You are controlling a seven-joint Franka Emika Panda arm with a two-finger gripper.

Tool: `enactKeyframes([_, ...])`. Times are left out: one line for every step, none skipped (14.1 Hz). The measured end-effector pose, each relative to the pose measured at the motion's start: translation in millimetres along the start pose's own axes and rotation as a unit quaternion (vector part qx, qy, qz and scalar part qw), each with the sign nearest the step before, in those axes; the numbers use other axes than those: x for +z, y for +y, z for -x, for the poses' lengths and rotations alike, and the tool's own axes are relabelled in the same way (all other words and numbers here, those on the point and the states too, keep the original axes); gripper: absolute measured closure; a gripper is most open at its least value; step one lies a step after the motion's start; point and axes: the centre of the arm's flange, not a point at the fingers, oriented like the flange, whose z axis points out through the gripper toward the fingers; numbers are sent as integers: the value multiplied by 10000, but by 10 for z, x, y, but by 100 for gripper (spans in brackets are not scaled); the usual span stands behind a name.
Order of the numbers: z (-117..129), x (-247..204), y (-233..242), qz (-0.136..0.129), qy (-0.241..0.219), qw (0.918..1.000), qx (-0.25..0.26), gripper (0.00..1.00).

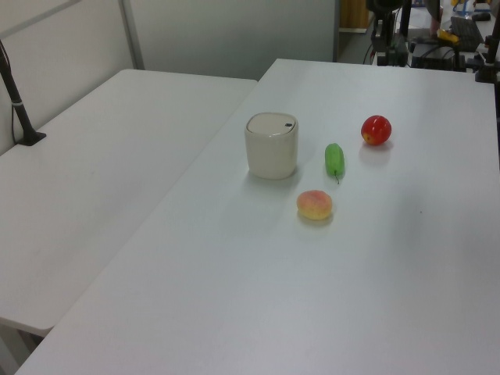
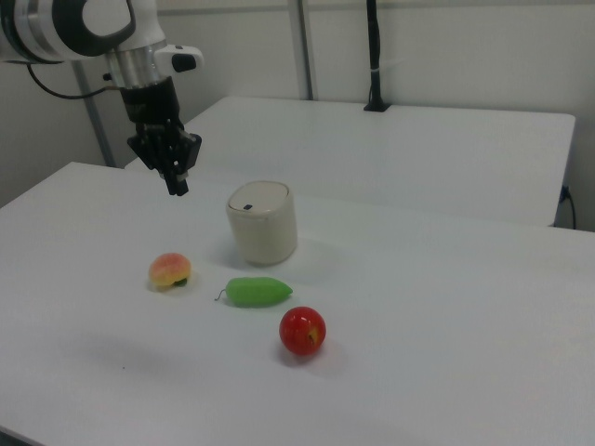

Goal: Close garbage bin

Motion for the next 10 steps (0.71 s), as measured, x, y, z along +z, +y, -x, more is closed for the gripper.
enactKeyframes([8,-5,69,-2,5,10000,56,73])
enactKeyframes([14,-10,111,-4,9,10000,84,63])
enactKeyframes([20,-16,141,-5,15,10000,95,55])
enactKeyframes([24,-20,159,-6,19,9999,98,44])
enactKeyframes([26,-24,166,-6,22,10000,95,34])
enactKeyframes([28,-28,165,-6,26,10000,91,18])
enactKeyframes([30,-31,166,-5,29,10000,89,7])
enactKeyframes([31,-33,166,-5,30,10000,87,0])
enactKeyframes([31,-33,166,-5,31,10000,87,0])
enactKeyframes([31,-33,166,-5,31,10000,87,0])
